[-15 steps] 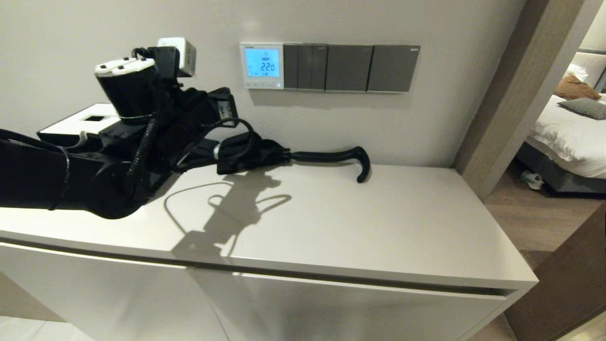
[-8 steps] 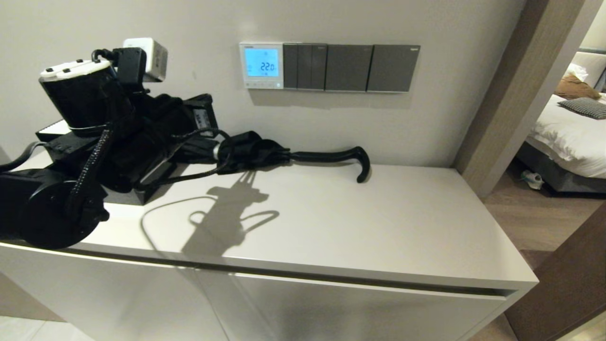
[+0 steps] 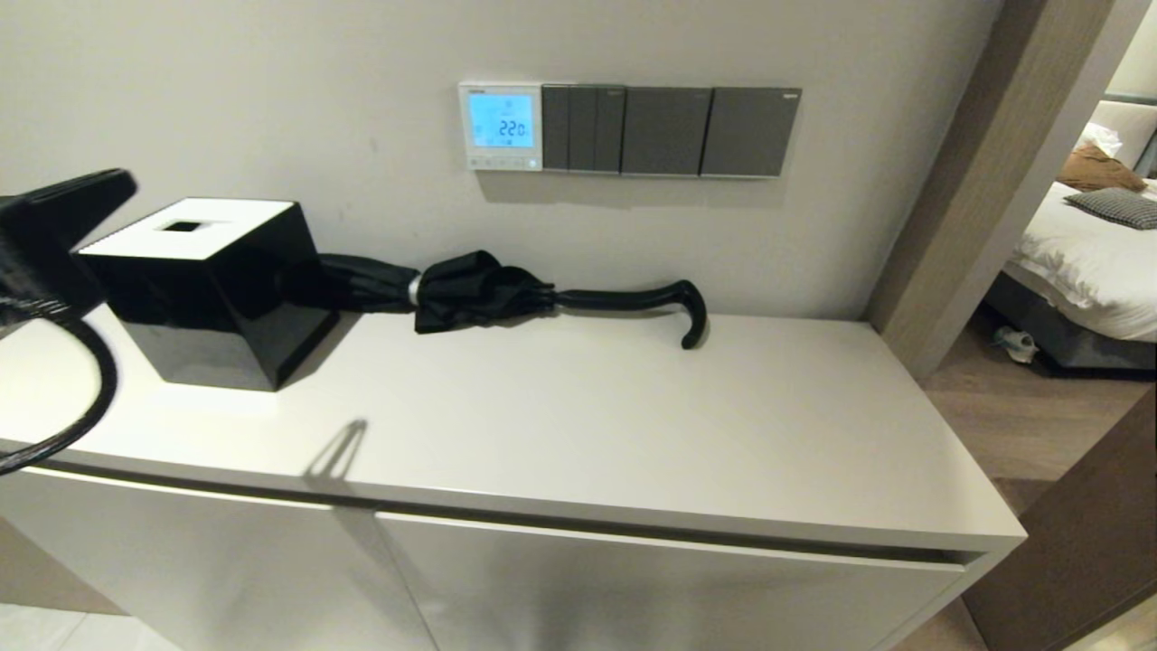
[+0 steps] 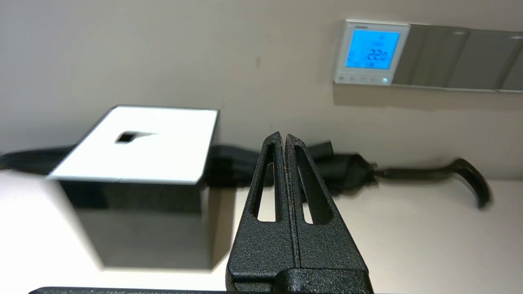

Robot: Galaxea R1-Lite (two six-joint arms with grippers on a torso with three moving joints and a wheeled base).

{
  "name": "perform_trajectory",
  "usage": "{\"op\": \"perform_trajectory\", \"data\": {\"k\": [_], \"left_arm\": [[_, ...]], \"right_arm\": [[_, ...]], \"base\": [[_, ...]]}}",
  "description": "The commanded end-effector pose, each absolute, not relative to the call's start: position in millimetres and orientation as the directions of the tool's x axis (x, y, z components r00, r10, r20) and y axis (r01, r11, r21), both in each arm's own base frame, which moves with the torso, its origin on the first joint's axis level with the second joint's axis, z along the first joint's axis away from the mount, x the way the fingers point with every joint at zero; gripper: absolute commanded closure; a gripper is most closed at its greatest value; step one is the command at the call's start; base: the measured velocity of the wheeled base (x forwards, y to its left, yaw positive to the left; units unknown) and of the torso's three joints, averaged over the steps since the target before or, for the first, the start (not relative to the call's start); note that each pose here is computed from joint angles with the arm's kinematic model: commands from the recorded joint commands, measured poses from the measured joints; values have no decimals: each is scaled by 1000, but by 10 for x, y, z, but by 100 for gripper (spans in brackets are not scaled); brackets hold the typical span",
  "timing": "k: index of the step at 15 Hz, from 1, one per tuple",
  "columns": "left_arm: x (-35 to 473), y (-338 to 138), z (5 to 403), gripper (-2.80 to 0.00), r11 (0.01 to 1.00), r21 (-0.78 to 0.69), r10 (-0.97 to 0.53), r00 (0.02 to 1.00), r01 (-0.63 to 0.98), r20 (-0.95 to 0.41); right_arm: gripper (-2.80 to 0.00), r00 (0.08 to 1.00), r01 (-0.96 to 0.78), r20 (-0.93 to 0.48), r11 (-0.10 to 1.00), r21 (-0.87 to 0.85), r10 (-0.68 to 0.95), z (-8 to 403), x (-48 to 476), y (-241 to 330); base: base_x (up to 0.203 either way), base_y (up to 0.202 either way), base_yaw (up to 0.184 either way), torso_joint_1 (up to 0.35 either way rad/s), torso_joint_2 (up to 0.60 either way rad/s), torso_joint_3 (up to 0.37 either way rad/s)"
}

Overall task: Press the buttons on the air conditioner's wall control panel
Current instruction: Turn off the central air conditioner

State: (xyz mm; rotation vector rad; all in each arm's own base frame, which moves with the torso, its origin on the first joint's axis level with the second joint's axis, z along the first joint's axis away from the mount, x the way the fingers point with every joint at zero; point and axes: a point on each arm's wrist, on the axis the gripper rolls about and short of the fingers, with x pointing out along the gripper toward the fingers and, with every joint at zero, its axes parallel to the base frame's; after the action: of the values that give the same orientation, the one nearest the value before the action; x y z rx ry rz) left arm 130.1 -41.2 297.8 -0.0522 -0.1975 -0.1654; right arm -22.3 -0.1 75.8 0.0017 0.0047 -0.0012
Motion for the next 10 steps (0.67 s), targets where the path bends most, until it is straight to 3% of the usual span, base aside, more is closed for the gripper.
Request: {"op": "perform_trajectory", "data": {"k": [1, 4, 6, 10], "left_arm": [[472, -120, 3012, 0, 985, -54, -141, 945, 163, 294], [-160, 97, 2732, 0, 988, -51, -130, 957, 148, 261], [-281, 141, 2559, 0, 991, -39, -119, 976, 128, 181], [-434, 217, 2376, 0, 998, -57, -4, 985, 13, 170]], "right_arm": [[0, 1000, 0, -6, 1000, 0, 0, 751, -221, -1], [0, 1000, 0, -6, 1000, 2, 0, 751, -221, -1], [0, 1000, 0, -6, 1000, 1, 0, 751, -221, -1], [0, 1000, -3, -4, 1000, -2, 3, 756, -222, -1]], "base": [[0, 0, 0, 0, 0, 0], [0, 0, 0, 0, 0, 0], [0, 0, 0, 0, 0, 0], [0, 0, 0, 0, 0, 0]]}}
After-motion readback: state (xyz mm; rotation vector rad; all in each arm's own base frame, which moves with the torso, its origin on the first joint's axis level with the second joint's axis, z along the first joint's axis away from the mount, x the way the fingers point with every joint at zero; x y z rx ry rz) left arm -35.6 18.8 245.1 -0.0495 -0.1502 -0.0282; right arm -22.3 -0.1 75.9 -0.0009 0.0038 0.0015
